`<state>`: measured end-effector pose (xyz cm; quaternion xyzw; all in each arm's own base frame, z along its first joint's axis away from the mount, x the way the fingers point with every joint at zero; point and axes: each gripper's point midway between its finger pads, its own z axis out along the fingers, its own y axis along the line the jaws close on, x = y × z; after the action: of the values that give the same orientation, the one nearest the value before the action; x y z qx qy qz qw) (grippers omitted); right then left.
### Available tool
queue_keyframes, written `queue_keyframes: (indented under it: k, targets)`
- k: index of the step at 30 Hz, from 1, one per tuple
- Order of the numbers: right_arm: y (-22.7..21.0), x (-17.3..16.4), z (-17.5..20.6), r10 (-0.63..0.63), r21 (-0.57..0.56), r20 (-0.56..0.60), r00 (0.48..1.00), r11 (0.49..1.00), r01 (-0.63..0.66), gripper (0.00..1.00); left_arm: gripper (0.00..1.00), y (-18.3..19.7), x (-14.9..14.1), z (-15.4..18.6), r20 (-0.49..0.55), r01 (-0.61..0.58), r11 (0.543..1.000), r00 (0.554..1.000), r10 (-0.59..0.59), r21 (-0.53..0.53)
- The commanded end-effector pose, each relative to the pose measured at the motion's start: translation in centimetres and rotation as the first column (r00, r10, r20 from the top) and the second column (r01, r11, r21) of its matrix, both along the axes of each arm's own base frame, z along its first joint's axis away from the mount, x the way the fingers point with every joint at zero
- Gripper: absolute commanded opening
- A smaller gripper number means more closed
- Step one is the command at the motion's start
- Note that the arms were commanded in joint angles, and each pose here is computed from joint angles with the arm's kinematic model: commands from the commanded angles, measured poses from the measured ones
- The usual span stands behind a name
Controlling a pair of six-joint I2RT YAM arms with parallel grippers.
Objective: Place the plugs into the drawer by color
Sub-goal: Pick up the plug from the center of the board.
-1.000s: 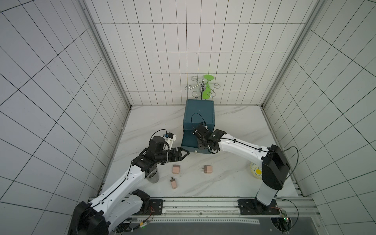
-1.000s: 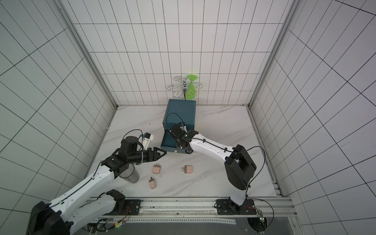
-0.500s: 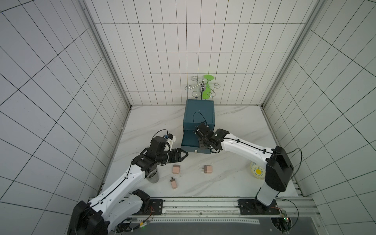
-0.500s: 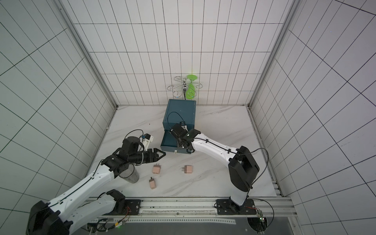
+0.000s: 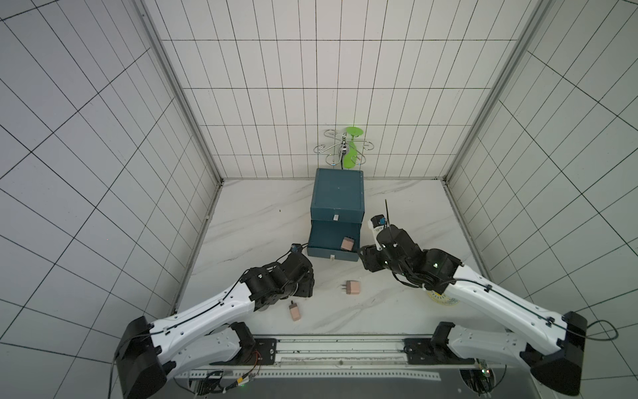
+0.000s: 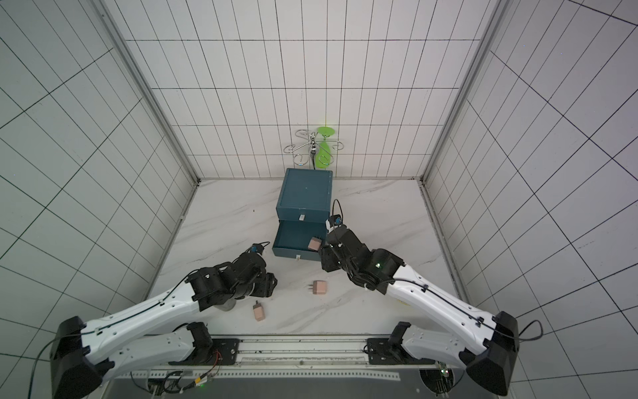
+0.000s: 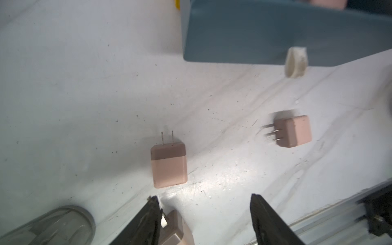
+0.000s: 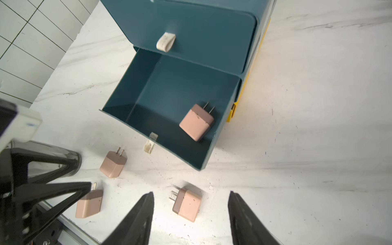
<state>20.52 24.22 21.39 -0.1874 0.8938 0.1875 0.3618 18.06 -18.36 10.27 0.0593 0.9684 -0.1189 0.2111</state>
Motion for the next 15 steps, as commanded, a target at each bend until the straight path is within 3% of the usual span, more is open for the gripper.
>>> queue_keyframes:
  k: [1,7,13,15]
  targets:
    - [-1.2,-1.1,-1.4,0.02,0.025,0.002,1.0,0.999,-0.02,0.61,0.69,0.6,1.0,-1.1,0.0,-0.037,0.994,0.999,0.038,0.103]
    - [-3.3,-2.3,-2.4,0.02,0.042,0.028,0.999,0.999,-0.021,0.62,0.67,0.8,2.2,-4.0,-0.019,-0.054,0.971,0.998,0.06,0.234]
    - [-3.5,-2.8,-3.1,0.05,0.067,0.017,0.999,0.996,-0.051,0.62,0.64,-0.1,2.5,-6.7,-0.071,-0.03,0.965,0.996,0.05,0.262]
    - [-3.7,-2.7,-3.4,0.047,0.058,0.02,0.999,0.997,-0.048,0.62,0.57,-0.3,2.5,-7.4,-0.091,-0.021,0.964,0.995,0.047,0.264]
